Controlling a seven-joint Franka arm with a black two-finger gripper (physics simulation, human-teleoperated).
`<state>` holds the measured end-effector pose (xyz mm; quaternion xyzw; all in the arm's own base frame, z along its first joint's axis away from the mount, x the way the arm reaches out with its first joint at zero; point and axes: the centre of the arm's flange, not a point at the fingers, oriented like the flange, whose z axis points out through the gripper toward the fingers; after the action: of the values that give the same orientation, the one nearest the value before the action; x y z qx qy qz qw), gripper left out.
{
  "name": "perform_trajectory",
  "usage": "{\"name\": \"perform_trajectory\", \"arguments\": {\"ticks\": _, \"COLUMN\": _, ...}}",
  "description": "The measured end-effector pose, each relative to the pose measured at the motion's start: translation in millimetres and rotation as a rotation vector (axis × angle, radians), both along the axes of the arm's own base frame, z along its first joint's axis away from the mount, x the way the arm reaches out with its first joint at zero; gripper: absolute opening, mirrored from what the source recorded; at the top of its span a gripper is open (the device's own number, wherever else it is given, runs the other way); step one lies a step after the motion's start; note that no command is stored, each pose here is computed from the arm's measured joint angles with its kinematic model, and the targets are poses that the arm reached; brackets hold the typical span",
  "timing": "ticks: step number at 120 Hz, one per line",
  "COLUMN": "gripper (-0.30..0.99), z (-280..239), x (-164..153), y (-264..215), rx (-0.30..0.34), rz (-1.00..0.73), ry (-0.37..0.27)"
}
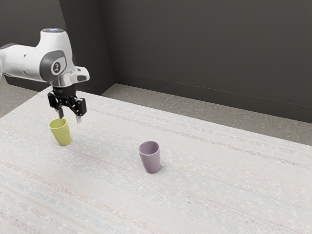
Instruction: Place the left cup onto the right cup
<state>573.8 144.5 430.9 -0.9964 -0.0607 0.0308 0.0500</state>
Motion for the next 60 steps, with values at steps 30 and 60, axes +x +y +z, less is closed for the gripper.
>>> {"name": "perform_trajectory", "arguments": {"ticks": 30, "gripper": 0.56, "z": -18, "x": 5, "y": 24, "rx": 0.002, "rz": -0.002, "ry": 0.003}}
{"name": "perform_trajectory", "arguments": {"ticks": 60, "gripper": 0.55, "z": -29, "x": 19, "y": 40, "rx": 0.008, "rz": -0.023, "ry": -0.011}}
